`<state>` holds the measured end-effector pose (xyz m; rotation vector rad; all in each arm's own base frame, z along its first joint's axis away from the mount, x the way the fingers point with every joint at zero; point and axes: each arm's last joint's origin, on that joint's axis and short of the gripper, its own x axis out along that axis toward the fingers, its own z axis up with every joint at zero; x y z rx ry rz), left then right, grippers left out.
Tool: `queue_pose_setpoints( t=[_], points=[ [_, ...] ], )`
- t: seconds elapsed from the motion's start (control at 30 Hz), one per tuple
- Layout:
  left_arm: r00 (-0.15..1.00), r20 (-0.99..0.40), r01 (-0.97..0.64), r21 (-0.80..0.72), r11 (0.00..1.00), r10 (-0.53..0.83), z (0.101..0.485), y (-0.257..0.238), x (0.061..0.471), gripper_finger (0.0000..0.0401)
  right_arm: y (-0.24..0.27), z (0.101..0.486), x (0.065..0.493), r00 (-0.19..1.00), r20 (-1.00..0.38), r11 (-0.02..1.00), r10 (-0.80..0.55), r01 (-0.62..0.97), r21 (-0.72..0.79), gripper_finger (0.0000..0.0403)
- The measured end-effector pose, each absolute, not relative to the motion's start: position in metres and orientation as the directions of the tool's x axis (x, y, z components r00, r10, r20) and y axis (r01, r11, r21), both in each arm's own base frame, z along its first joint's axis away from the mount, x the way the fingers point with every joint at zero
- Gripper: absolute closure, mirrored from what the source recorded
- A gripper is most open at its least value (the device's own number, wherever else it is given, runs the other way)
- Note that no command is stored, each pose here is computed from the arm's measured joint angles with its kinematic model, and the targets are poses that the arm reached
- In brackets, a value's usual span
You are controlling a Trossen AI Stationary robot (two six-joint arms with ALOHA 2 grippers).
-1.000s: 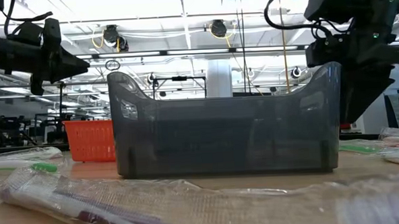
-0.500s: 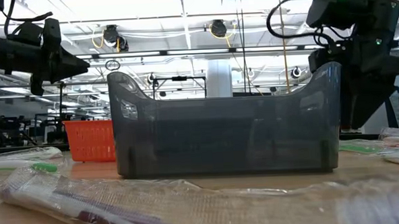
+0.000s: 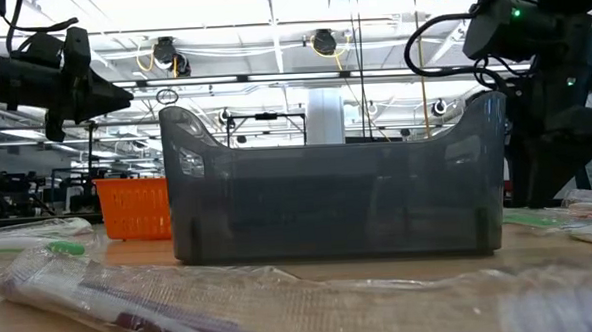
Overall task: Pick & Place Toothbrushes
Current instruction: Put the orange toothbrush into the orange basket
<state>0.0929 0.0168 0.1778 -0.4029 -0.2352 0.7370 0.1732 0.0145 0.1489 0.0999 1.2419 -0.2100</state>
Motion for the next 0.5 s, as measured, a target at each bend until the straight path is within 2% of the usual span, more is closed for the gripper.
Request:
queue_pose_setpoints(
  t=[0.37,0.5],
  points=[
    [0.718,0.067,-0.604,-0.434,0.669,0.692,0.178,0.017,0.093,0.0329,0.015,0.134,0.174,0.306,-0.947,0.977,-0.100,0.209,-0.036,0.0233],
    [0.718,0.067,-0.604,-0.434,0.669,0.692,0.178,0.017,0.093,0.0329,0.015,0.134,0.174,0.307,-0.947,0.978,-0.097,0.208,-0.033,0.0249]
  ],
)
